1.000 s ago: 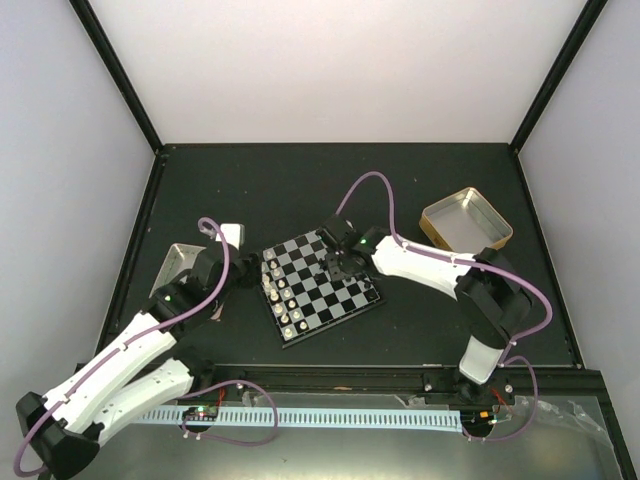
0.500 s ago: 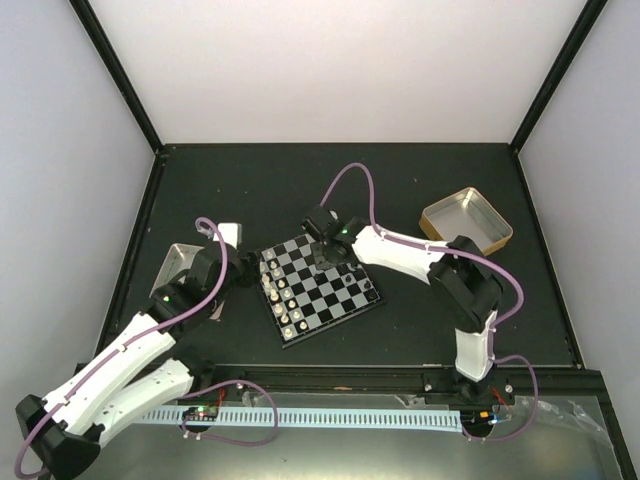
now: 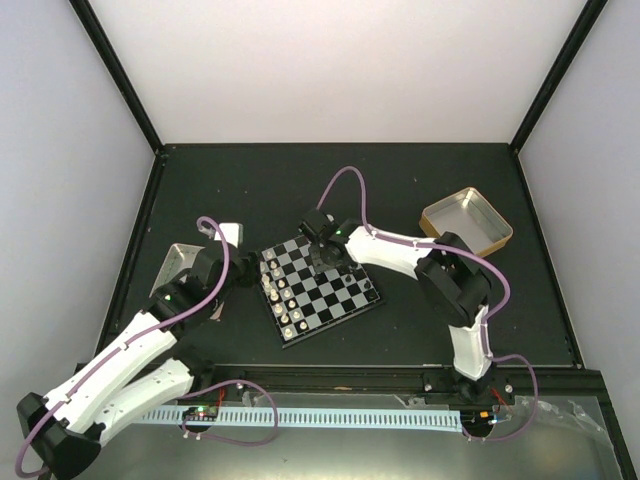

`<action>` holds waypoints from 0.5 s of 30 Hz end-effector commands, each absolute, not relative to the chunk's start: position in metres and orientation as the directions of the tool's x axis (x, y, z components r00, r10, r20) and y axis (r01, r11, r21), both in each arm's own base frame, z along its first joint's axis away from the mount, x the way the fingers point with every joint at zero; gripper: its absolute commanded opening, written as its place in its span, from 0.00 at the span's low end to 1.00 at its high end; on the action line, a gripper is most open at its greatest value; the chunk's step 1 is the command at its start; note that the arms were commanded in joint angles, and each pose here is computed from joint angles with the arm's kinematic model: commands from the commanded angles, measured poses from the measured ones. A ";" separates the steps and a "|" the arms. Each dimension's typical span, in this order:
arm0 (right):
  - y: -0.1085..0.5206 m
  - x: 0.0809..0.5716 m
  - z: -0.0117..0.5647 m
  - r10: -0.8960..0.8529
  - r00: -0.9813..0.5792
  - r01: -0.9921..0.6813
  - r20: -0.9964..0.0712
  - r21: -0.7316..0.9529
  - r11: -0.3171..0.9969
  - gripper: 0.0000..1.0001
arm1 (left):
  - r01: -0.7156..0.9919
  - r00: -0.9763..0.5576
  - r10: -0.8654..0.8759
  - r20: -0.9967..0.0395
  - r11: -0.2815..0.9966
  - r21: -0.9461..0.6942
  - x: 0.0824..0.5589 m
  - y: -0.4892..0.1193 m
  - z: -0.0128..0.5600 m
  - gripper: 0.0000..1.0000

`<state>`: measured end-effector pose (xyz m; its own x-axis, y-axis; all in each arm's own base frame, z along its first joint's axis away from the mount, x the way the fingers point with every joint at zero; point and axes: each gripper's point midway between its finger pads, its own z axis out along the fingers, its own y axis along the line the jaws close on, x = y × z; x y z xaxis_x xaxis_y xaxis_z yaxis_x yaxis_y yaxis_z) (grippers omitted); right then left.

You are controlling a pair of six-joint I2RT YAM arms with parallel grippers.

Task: Set up the chess pieces on the board
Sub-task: Move the chess piece to the chessboard.

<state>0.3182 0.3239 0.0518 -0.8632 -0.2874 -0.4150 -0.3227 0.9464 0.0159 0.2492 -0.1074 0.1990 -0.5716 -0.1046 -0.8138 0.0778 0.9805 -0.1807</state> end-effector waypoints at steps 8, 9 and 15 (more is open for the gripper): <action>0.325 0.320 0.042 -0.303 -0.864 -0.329 -0.403 -0.005 0.944 0.15 | 0.076 -0.560 -0.117 -0.820 0.979 -0.191 0.253 -0.107 0.204 0.69; 0.325 0.318 0.042 -0.307 -0.865 -0.334 -0.398 -0.001 0.943 0.15 | 0.076 -0.560 -0.116 -0.820 0.979 -0.190 0.253 -0.107 0.204 0.68; 0.323 0.305 0.042 -0.321 -0.872 -0.357 -0.370 0.032 0.934 0.14 | 0.078 -0.565 -0.113 -0.817 0.979 -0.189 0.254 -0.108 0.202 0.69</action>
